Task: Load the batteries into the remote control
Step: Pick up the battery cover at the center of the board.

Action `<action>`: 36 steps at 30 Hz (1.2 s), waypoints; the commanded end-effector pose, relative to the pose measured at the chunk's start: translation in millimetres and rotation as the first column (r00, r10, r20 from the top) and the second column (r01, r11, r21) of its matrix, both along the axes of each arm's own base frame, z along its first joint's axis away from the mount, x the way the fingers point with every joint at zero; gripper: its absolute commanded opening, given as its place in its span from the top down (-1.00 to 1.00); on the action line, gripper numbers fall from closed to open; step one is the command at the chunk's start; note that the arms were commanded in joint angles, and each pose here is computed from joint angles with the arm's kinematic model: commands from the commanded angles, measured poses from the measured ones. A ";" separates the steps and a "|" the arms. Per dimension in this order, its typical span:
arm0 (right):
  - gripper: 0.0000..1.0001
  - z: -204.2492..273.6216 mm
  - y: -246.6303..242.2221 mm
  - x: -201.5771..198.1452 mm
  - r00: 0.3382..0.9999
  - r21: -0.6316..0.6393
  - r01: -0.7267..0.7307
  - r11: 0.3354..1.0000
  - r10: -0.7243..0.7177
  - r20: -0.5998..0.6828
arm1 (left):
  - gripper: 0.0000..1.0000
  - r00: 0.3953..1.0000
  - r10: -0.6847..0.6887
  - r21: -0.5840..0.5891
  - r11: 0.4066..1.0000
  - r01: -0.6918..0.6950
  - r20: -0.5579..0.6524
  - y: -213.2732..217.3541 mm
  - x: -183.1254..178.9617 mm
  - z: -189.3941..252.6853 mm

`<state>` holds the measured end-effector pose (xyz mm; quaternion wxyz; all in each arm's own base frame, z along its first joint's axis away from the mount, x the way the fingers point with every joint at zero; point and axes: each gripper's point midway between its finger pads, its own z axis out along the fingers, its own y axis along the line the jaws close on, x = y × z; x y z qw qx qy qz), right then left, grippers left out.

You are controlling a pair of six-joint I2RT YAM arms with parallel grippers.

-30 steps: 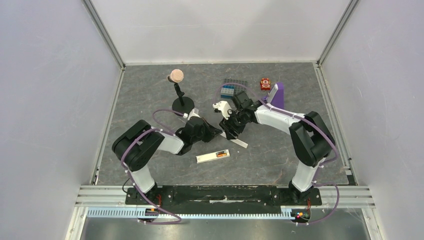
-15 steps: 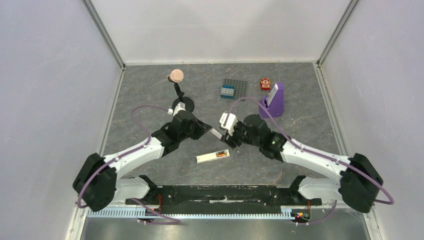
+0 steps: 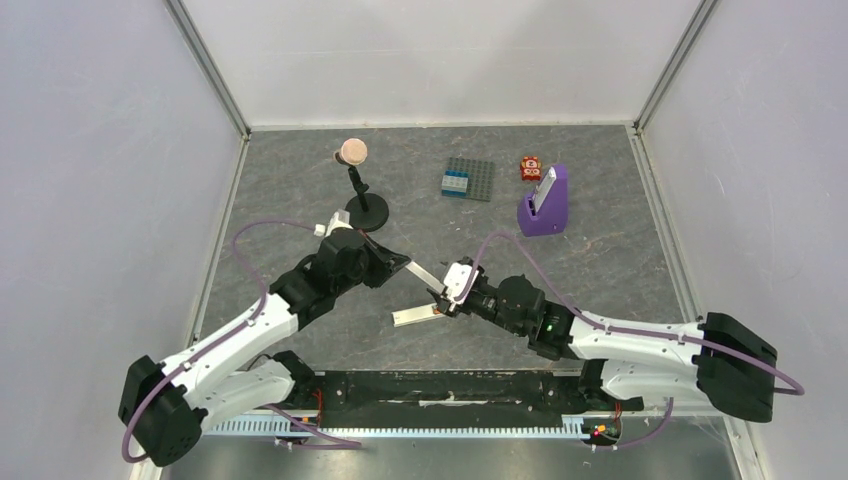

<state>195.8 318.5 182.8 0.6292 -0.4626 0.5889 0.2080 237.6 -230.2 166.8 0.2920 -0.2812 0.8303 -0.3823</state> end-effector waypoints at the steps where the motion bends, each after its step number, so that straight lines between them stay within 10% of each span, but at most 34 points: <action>1: -0.22 16.8 4.9 4.4 0.995 0.044 0.040 0.998 -0.044 0.089 | 0.96 1.000 0.008 -0.091 0.996 -0.009 -0.011 -1.8 -9.7 22.3; 12: -0.18 1.6 9.5 9.2 0.981 -0.027 0.160 0.987 -0.156 0.119 | 0.96 0.999 0.032 -0.138 0.990 -0.031 0.008 7.7 -18.1 40.9; 20: 0.55 0.9 7.6 25.5 0.958 -0.086 0.267 0.960 -0.255 0.128 | 0.93 0.999 0.036 -0.196 0.980 -0.032 0.016 15.0 -31.1 52.5; 24: 0.96 6.0 12.7 19.8 0.969 -0.073 0.228 0.971 -0.218 0.116 | 0.44 0.999 0.034 -0.184 0.983 -0.027 0.035 17.6 -32.0 52.8; 29: 1.00 7.4 22.7 7.9 0.988 -0.090 0.147 0.985 -0.142 0.057 | -0.33 0.992 0.003 -0.121 0.993 0.012 0.123 23.5 -32.4 55.5; 36: 1.00 -6.7 28.2 -17.6 0.988 -0.105 -0.003 0.994 -0.013 -0.151 | -0.50 0.939 -0.002 0.096 0.995 -0.033 0.343 65.2 -31.8 66.6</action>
